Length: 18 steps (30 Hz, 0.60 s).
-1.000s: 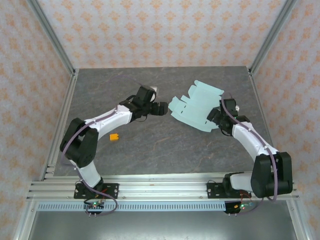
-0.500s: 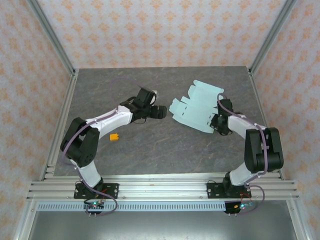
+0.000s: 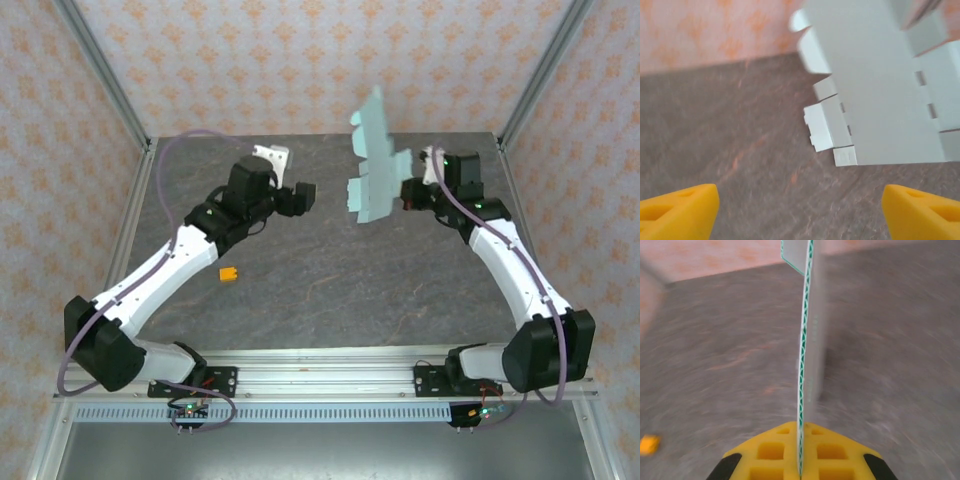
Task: Fold the paper box
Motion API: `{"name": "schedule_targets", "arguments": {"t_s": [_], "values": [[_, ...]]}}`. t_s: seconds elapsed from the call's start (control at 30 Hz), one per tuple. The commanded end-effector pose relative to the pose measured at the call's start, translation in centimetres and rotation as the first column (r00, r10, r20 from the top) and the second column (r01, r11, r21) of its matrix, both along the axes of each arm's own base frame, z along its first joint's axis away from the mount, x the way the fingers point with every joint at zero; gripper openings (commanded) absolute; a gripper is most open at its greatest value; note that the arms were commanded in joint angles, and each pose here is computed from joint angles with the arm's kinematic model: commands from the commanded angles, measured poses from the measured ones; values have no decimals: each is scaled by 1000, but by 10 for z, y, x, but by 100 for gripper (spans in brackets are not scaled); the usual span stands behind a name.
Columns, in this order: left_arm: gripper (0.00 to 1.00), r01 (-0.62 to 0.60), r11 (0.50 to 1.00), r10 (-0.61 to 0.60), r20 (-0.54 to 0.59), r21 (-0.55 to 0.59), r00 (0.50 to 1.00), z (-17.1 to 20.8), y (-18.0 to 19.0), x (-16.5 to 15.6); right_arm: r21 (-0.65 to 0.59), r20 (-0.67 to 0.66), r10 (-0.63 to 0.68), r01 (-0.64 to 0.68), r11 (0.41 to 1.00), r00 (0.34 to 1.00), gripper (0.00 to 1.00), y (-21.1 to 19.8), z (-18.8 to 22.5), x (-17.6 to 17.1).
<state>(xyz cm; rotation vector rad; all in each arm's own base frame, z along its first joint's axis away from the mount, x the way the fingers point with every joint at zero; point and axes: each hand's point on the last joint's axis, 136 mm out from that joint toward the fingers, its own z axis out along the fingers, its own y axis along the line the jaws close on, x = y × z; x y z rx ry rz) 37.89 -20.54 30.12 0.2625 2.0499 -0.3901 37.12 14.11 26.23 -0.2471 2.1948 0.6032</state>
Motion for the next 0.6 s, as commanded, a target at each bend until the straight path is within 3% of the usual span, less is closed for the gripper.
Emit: {"name": "schedule_targets", "arguments": {"t_s": [0.0, 0.2, 0.33, 0.47, 0.57], "values": [[85, 199, 967, -217, 113, 158, 969, 52, -13, -10, -52, 93, 341, -338, 940, 935, 0, 50, 29, -37], [84, 374, 831, -479, 189, 411, 857, 106, -16, -42, -86, 196, 508, -501, 861, 839, 0, 68, 72, -51], [83, 500, 668, -676, 168, 551, 718, 117, -23, -76, -114, 217, 563, -552, 826, 798, 0, 71, 82, -60], [83, 514, 566, -756, 157, 644, 635, 128, -23, -90, -139, 239, 599, -584, 800, 764, 0, 73, 85, -66], [83, 517, 495, -788, 109, 699, 606, 128, -20, -95, -193, 249, 615, -585, 788, 748, 0, 73, 82, -68]]}}
